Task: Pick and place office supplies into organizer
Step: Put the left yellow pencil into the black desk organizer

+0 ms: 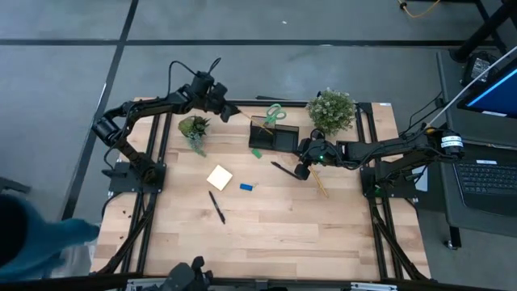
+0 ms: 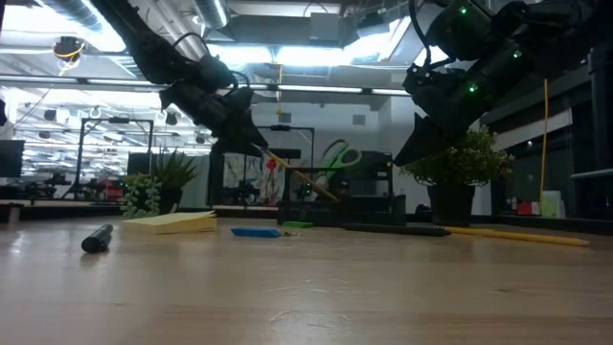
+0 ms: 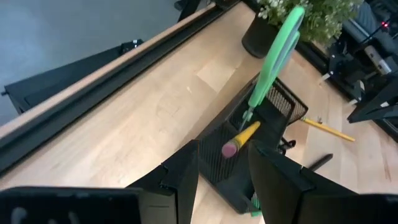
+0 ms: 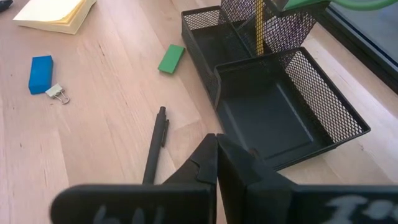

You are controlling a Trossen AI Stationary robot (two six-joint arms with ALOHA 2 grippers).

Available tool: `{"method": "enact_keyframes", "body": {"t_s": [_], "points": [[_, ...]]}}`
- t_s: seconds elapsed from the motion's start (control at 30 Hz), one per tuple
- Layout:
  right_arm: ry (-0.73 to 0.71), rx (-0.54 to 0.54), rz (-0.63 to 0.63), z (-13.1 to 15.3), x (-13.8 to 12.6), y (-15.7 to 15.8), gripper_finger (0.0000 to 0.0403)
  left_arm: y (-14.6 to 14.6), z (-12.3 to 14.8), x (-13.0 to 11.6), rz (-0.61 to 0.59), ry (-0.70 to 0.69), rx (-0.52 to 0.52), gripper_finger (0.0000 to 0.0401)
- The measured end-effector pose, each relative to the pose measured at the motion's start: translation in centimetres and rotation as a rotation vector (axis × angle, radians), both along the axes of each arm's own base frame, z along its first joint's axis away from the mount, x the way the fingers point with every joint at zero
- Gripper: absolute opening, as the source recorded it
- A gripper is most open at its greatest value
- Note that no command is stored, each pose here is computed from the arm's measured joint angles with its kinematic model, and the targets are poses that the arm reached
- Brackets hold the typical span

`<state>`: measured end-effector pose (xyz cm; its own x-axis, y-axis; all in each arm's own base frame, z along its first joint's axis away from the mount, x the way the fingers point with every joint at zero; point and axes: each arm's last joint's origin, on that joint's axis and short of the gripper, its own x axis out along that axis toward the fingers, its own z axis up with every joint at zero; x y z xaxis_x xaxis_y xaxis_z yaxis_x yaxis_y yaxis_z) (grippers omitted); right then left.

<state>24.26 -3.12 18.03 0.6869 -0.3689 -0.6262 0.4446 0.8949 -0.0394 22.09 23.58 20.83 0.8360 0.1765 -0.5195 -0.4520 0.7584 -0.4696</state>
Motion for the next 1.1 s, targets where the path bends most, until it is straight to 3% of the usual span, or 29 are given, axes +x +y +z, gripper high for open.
{"method": "enact_keyframes", "body": {"t_s": [0.83,1.1], "points": [[-0.002,0.000,0.000,0.01,0.01,0.00,0.0009,-0.31,0.24,0.61,-0.018,-0.021,0.029,0.0133],[-0.003,0.000,0.000,0.02,0.02,0.00,0.0009,-0.34,0.16,0.58,-0.018,-0.014,0.022,0.0097]]}}
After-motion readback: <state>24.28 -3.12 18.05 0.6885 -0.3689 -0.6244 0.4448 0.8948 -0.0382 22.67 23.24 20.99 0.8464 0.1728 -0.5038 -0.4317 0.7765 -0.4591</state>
